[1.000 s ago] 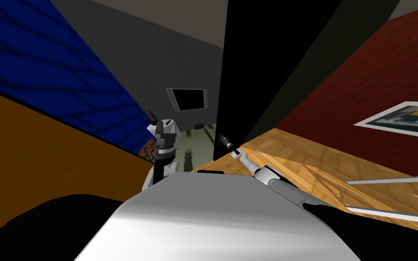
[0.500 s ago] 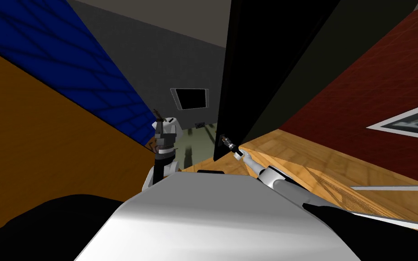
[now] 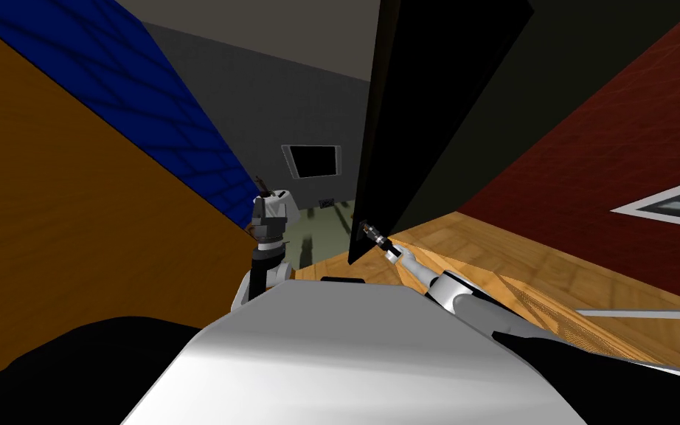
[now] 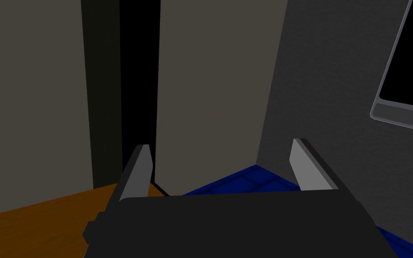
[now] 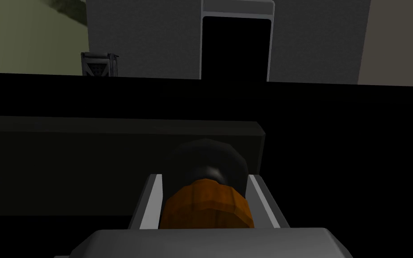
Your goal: Pull the door open
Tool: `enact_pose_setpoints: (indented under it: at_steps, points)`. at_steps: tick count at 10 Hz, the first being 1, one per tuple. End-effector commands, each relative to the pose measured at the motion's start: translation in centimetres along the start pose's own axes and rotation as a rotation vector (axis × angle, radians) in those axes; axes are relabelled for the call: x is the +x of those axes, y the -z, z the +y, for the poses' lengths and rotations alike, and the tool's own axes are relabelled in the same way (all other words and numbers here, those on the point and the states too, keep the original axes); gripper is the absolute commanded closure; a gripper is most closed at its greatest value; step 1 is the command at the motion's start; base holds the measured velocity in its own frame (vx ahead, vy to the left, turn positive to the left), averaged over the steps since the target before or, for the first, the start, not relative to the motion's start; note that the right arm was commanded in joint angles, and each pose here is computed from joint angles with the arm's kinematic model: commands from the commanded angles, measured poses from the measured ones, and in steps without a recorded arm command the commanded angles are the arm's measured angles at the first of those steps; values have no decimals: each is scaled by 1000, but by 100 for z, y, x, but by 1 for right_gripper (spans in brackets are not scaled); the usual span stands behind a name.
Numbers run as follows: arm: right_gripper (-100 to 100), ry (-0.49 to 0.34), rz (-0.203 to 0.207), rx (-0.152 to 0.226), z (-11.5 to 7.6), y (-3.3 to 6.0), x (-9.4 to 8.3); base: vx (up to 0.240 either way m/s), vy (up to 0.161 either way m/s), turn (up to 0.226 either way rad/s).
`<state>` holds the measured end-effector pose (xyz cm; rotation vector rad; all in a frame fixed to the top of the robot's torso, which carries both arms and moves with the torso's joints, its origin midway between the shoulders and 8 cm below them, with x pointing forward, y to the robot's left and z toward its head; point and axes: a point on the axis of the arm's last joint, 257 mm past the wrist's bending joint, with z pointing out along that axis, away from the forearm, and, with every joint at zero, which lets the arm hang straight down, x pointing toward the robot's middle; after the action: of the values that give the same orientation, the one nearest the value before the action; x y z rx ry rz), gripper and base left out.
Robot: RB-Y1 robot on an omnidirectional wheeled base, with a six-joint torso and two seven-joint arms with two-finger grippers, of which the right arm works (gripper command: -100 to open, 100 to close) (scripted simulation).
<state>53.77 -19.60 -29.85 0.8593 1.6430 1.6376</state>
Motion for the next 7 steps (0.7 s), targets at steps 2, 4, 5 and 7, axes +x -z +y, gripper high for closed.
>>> enact_pose_setpoints:
  at_steps: [2, 4, 5, 7]
  points:
    - [100, 0, 27, -1, -4, 67, 29, -58, -80, 54]
    - [100, 1, 51, -3, 2, 126, 45, -109, -177, 98]
    - [100, 1, 59, -4, 5, 149, 51, -112, -127, 58]
    - [100, 2, 87, -4, 11, 221, 70, -121, -134, 50]
